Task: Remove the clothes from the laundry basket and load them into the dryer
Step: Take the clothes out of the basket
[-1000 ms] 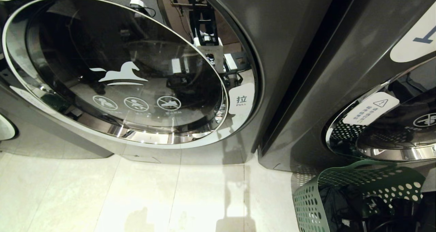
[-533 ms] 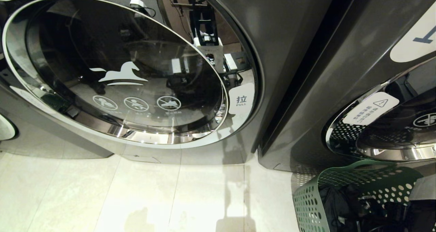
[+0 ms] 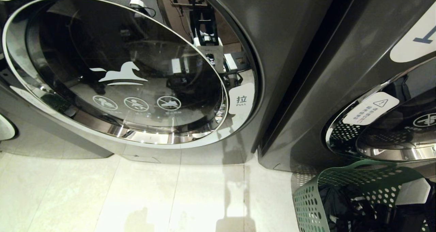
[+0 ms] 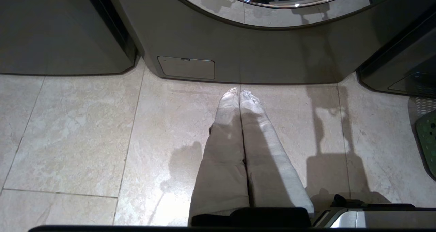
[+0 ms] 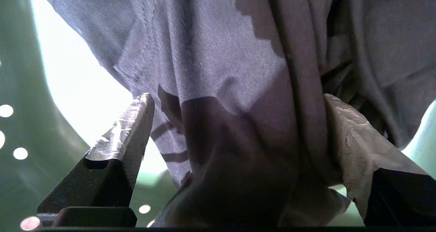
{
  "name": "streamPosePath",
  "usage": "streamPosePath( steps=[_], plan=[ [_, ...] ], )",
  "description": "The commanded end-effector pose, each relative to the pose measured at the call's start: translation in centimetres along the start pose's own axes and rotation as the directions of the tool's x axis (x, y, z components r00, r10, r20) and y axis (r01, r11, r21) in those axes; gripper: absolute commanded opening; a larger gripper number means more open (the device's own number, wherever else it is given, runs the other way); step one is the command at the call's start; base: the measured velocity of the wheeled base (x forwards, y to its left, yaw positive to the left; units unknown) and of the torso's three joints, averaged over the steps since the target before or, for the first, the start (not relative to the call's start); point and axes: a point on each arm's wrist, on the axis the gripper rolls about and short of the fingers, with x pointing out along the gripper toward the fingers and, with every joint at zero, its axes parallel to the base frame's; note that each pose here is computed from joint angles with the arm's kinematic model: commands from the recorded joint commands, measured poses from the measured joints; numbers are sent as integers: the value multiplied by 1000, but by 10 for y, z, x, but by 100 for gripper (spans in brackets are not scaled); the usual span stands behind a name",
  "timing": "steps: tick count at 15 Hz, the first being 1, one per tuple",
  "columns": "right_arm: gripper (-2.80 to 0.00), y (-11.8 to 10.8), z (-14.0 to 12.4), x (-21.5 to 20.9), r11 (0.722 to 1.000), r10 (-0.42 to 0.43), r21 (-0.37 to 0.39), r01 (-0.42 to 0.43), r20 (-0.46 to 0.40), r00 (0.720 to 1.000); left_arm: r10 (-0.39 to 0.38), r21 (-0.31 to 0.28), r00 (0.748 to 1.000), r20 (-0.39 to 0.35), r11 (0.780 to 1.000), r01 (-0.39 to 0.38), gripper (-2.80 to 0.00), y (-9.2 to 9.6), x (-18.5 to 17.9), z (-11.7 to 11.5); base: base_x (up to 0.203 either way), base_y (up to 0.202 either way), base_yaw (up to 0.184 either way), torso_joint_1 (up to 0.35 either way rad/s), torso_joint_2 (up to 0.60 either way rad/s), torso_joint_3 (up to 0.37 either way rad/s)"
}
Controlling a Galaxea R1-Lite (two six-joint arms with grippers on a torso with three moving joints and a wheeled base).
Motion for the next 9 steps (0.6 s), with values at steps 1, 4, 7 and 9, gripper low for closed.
streamPosePath(
  steps=[1,4,7,9],
  plan=[
    [0,2,-1,2,1000,7,-8,-7,6,1000,0,0,1000,2,1000,0,-280,0,0,0,0,0,0,0,0,0],
    [-280,3,-2,1,1000,2,-6,-2,-1,1000,0,0,1000,2,1000,0,-280,0,0,0,0,0,0,0,0,0],
    [-280,4,-3,0,1000,3,-3,-3,-5,1000,0,0,1000,2,1000,0,-280,0,0,0,0,0,0,0,0,0],
    [-280,3,-2,0,1000,1,-6,-1,-1,1000,0,0,1000,2,1000,0,-280,0,0,0,0,0,0,0,0,0]
  ],
)
